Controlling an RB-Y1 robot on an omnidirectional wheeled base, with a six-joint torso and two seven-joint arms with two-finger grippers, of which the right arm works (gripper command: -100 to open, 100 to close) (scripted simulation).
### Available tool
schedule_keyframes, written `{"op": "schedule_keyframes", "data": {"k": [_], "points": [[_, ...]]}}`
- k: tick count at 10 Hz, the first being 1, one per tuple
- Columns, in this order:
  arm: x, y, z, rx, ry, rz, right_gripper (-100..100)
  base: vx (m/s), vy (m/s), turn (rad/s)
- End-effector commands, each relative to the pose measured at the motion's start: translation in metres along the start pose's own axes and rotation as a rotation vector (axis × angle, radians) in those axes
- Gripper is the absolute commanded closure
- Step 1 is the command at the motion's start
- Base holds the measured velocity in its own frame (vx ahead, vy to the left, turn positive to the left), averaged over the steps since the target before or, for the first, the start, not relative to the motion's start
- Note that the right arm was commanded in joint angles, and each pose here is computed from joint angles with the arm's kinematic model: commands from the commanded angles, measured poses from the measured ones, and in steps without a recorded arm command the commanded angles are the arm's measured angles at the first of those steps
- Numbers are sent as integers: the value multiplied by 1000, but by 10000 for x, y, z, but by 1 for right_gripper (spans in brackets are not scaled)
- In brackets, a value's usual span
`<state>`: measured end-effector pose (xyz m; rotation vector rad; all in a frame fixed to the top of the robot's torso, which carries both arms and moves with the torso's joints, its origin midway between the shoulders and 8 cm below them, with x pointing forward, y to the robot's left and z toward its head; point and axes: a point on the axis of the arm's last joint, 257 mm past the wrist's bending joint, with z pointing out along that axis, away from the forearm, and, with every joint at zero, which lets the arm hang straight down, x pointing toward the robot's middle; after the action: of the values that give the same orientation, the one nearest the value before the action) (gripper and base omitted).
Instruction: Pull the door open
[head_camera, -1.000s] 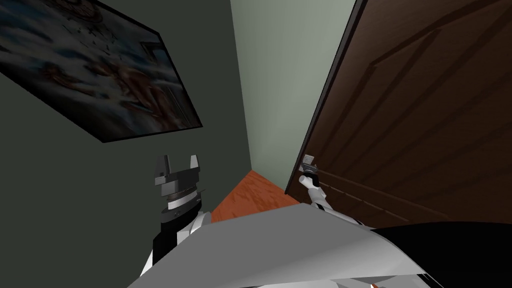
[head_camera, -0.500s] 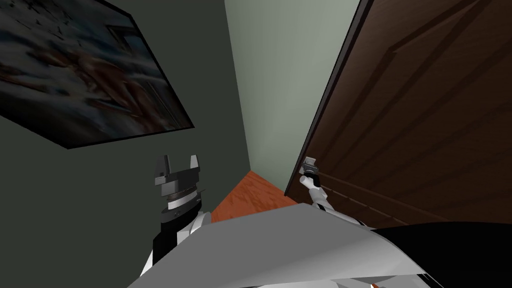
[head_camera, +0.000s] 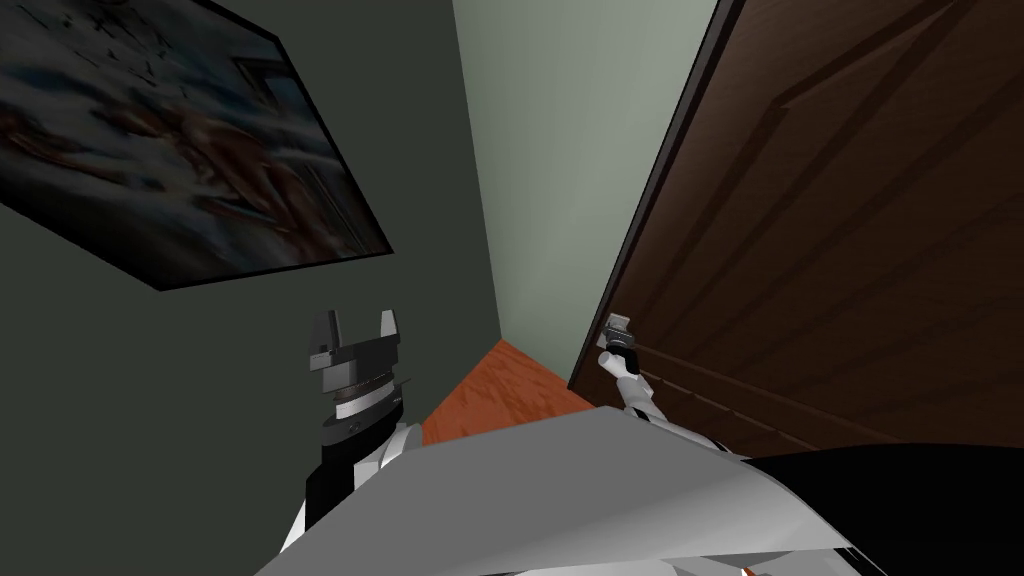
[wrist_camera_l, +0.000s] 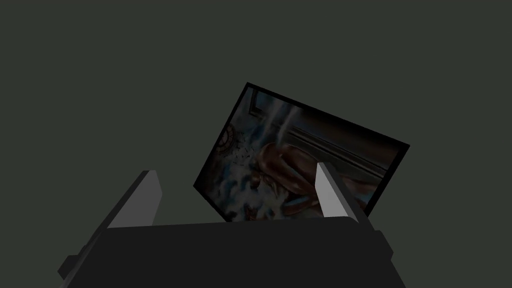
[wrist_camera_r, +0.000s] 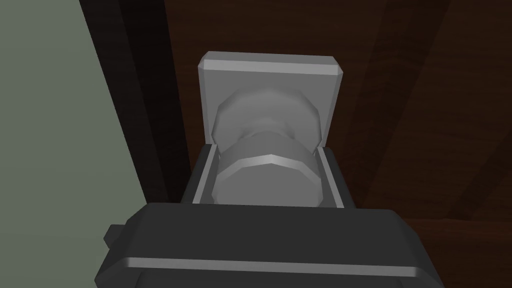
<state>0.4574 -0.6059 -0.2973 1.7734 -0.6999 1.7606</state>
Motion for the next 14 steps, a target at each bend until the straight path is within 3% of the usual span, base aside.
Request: {"op": "schedule_keyframes", "data": {"k": [1,6,7,8,10,11,14], "points": [[-22,-91,-11,19,-4,1,100,-228,-24,90],[5,-548,-74,104,0,10,100,-218,8,73],[5,-548,-74,104,0,10,100,-149,-30,43],[15,-694,-101,131,1,13,100,-192,-2,63],[23,-805,-124,152,2,15,100,-261,-27,82],[26,-759,-120,145,0,14,100,-110,12,39],[-4,-1001,-199,192,-6,14,100,-196,-22,68]]}}
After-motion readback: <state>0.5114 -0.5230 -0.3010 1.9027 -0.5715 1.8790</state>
